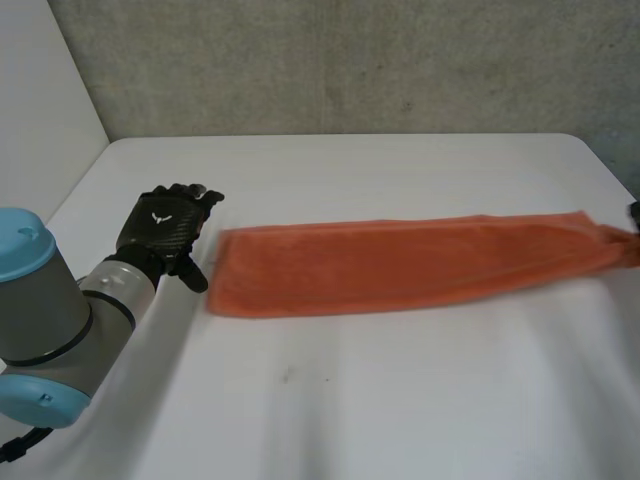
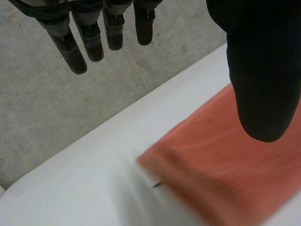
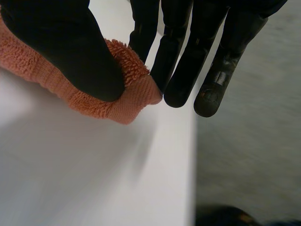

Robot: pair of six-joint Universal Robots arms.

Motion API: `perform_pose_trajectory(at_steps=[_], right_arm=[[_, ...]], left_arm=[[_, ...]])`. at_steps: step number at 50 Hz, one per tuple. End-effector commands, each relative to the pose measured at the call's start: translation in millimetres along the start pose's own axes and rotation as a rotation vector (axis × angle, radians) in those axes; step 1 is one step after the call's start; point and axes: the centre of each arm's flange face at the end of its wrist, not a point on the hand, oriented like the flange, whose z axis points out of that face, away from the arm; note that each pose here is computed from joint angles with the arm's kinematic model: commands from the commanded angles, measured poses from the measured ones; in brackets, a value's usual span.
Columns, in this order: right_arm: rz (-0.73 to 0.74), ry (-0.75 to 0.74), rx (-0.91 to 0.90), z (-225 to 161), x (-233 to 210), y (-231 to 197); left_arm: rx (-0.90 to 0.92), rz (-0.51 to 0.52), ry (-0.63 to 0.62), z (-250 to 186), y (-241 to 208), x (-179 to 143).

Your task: Fold the laundry

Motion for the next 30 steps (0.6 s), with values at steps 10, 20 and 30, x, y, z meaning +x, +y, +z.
perform_pose_trajectory(at_steps=[10, 20, 30], right_arm=[[-0.1, -0.038, 0.327, -19.7, -42.8, -108.0], [-0.198, -0.546, 0.786, -133.2, -230.6, -186.8], [-0.288, -0.726, 0.705, -163.5, -314.6, -140.0]], left_arm=[[0.001, 0.001, -0.002, -3.8, -0.7, -0.6], [0.0, 0.001, -0.003, -4.0, -0.3, -1.4], [-0.003, 0.001, 0.001, -5.1, 0.8, 0.1]])
